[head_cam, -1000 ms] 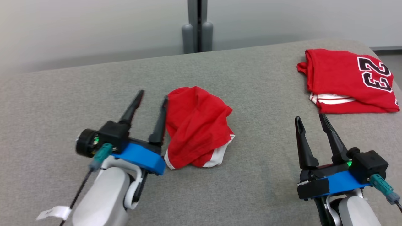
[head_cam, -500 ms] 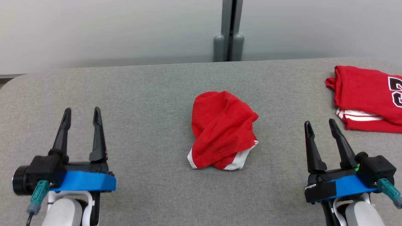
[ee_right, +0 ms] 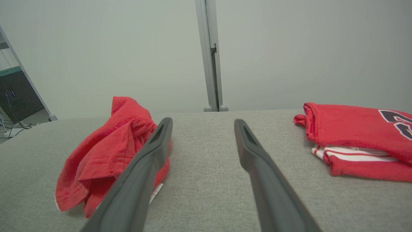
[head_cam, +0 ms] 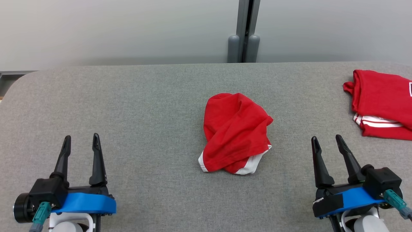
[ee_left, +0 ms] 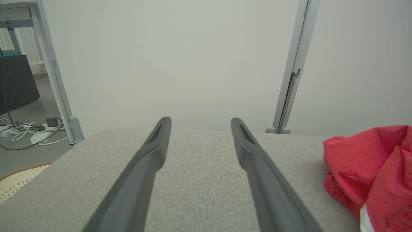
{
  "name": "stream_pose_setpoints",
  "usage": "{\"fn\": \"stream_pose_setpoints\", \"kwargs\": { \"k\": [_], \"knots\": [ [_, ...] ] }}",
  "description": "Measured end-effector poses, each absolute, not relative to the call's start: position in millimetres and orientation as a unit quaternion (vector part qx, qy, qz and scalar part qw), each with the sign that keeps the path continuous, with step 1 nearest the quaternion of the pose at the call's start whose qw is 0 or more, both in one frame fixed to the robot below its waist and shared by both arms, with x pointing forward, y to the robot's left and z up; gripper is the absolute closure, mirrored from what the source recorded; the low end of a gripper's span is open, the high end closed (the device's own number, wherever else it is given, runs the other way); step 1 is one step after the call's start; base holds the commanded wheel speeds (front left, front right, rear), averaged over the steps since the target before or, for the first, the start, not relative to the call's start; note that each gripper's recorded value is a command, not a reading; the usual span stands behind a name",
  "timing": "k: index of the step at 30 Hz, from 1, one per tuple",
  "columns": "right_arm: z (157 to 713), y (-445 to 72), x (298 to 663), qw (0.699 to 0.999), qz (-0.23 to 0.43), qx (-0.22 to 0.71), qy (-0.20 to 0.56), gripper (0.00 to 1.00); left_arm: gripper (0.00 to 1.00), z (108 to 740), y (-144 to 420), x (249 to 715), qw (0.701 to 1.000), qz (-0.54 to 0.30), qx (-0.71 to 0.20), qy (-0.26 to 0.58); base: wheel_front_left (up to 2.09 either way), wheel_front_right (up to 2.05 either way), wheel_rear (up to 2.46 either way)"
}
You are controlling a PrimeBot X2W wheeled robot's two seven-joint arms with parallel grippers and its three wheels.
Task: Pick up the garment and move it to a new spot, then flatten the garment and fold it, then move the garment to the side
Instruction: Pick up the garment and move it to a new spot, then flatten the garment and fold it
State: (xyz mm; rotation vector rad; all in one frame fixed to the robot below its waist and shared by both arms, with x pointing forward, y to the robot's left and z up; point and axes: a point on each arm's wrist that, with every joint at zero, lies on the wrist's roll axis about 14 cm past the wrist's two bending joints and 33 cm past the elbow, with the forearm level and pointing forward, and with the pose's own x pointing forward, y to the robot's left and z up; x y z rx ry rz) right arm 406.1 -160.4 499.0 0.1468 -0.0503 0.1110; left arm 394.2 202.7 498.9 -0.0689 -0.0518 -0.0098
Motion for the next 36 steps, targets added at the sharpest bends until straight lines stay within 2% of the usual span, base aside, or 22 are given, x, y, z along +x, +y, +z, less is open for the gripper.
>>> {"fn": "stream_pose_setpoints", "kwargs": {
  "k": [36],
  "knots": [
    [493.6, -161.0, 403.7, 0.996, 0.054, 0.073, -0.016, 0.0, 0.0, 497.1, 198.9, 397.0, 0.999, -0.01, -0.032, -0.027, 0.0, 0.0, 0.0]
  ]
}}
